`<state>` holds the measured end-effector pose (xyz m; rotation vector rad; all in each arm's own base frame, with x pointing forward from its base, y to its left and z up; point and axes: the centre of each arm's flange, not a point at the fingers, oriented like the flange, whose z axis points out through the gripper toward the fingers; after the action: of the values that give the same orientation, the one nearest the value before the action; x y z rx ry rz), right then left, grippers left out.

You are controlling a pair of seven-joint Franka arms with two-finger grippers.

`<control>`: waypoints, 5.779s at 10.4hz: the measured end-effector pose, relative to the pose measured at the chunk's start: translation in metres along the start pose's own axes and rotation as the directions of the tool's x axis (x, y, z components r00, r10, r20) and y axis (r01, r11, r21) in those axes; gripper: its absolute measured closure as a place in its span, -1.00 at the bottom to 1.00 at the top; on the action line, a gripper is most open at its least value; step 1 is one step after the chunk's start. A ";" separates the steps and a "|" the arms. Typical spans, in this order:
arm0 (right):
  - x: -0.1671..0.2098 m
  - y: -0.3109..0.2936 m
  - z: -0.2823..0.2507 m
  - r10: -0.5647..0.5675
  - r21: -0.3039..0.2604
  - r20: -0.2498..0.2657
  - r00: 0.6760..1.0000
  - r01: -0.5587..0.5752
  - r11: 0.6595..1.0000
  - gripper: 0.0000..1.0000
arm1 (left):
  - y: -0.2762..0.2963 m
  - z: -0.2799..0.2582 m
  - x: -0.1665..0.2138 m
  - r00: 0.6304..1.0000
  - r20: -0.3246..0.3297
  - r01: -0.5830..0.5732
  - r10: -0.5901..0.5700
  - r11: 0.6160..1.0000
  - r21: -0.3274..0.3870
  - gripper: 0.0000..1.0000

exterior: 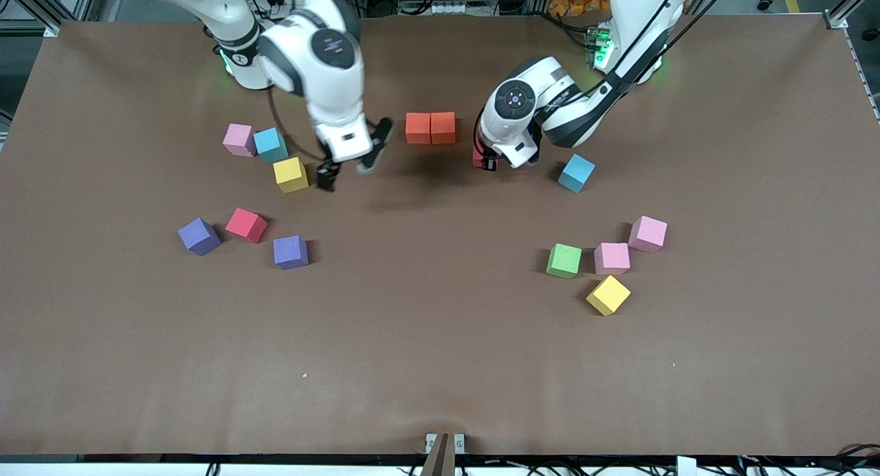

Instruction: Form number 2 with 11 blocks

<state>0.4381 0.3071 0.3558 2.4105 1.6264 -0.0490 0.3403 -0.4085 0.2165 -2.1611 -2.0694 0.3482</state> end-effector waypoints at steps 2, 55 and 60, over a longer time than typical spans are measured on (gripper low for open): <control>-0.030 0.044 0.015 0.092 0.011 -0.001 0.996 -0.092 0.996 -1.00 | -0.017 0.008 -0.006 0.998 0.006 0.057 -0.057 0.998 0.004 -0.11; -0.179 0.136 0.193 -0.147 0.084 -0.199 0.969 0.166 0.983 -0.22 | -0.073 0.030 -0.027 0.989 0.145 0.033 -0.015 0.992 -0.121 -1.00; -0.097 0.138 0.113 -0.053 0.082 -0.198 0.979 0.070 0.994 -0.22 | -0.072 0.013 -0.033 0.987 0.159 0.030 -0.004 0.986 -0.163 -1.00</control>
<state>0.5394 0.1461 0.2852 2.4984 1.8198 0.1113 0.2665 -0.4389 0.2246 -2.2748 -2.2757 0.3702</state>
